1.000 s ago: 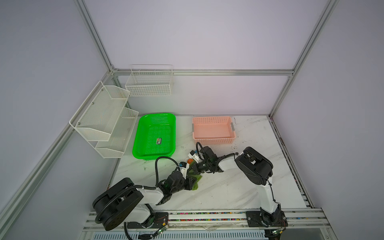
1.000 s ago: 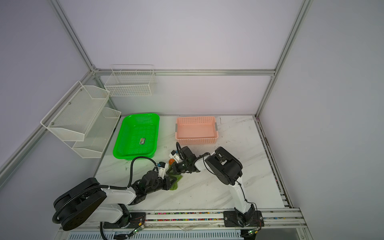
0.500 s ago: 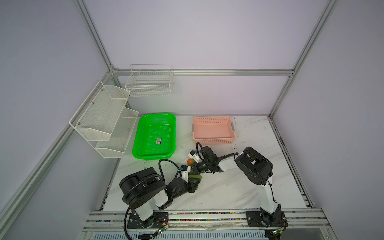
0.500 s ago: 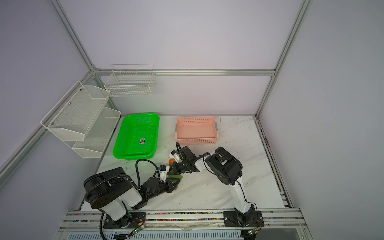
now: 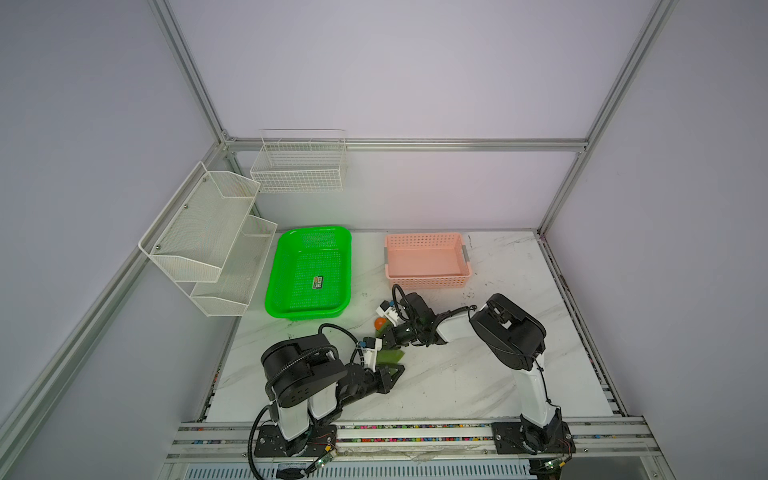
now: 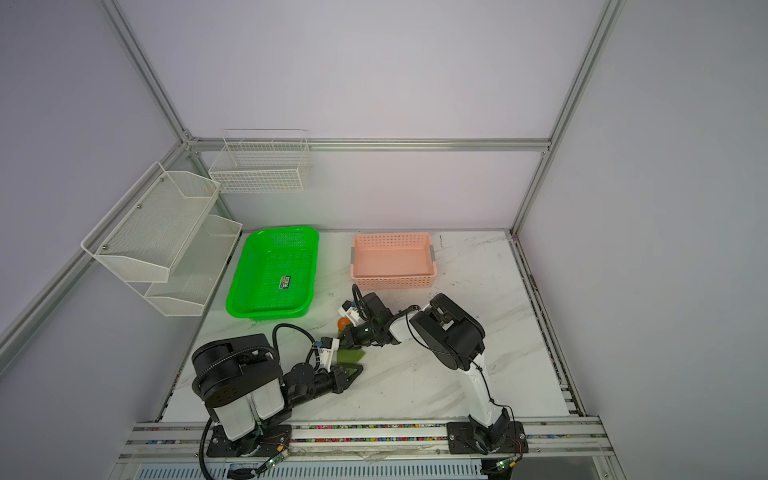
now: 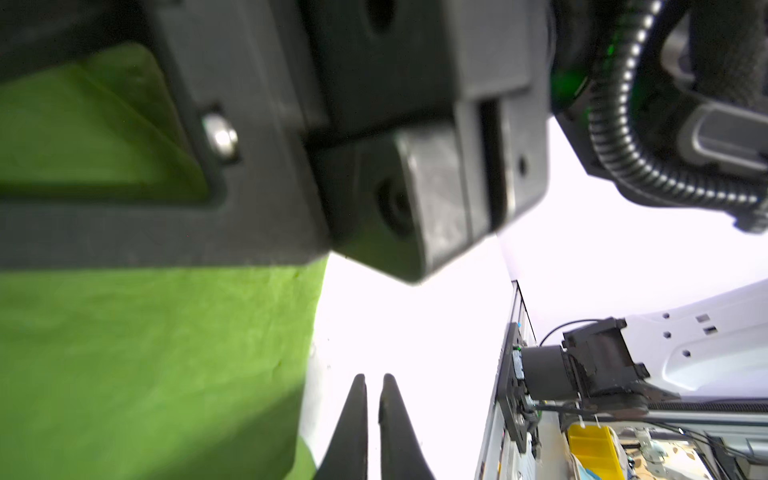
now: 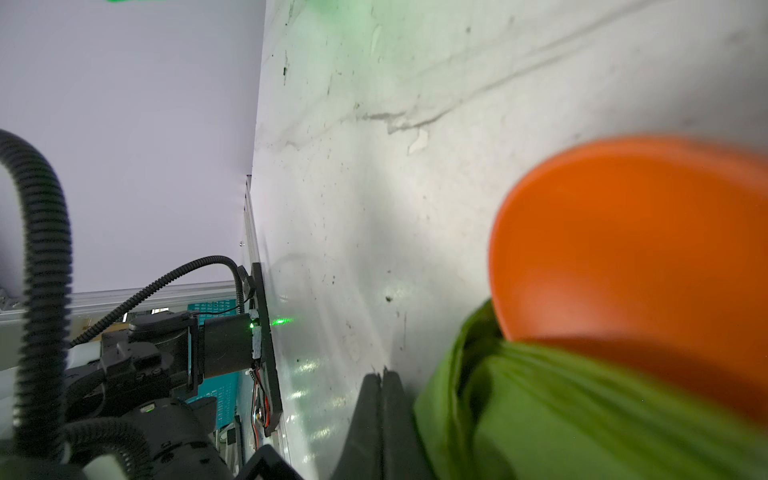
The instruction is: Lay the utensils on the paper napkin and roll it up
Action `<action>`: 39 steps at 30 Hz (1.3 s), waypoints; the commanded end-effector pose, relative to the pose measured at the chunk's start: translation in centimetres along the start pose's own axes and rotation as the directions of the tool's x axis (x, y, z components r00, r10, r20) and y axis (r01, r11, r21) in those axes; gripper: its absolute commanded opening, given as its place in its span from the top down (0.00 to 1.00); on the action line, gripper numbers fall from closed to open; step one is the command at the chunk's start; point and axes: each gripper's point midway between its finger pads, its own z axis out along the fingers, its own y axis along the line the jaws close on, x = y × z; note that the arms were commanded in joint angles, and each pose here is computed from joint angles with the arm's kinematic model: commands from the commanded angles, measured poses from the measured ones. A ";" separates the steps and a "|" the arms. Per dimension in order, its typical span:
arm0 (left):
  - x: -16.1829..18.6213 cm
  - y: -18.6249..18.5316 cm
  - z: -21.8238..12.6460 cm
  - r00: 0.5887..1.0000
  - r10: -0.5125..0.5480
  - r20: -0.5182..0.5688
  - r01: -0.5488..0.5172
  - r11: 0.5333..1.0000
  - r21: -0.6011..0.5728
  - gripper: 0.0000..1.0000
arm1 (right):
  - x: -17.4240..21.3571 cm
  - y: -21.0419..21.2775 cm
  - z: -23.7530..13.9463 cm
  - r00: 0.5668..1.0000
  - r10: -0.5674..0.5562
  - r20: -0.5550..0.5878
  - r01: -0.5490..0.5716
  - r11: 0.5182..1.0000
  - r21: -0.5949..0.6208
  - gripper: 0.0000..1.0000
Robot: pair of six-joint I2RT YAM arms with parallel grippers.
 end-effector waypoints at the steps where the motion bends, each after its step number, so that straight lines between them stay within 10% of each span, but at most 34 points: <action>1: 1.9 2.1 -0.9 0.997 -0.015 -0.078 0.007 0.995 -0.103 0.92 | 4.0 -8.9 -0.5 0.986 0.165 -0.013 -0.154 0.943 0.294 1.00; 12: -7.2 -2.7 -3.2 0.951 0.307 0.032 -0.278 0.898 -0.341 0.93 | 3.7 -8.7 -0.3 0.986 0.167 -0.009 -0.157 0.944 0.291 1.00; 39: -3.1 2.6 -1.5 0.968 0.232 -0.093 -0.250 0.908 -0.336 0.93 | 3.1 -8.1 -0.2 0.987 0.163 -0.011 -0.153 0.950 0.272 1.00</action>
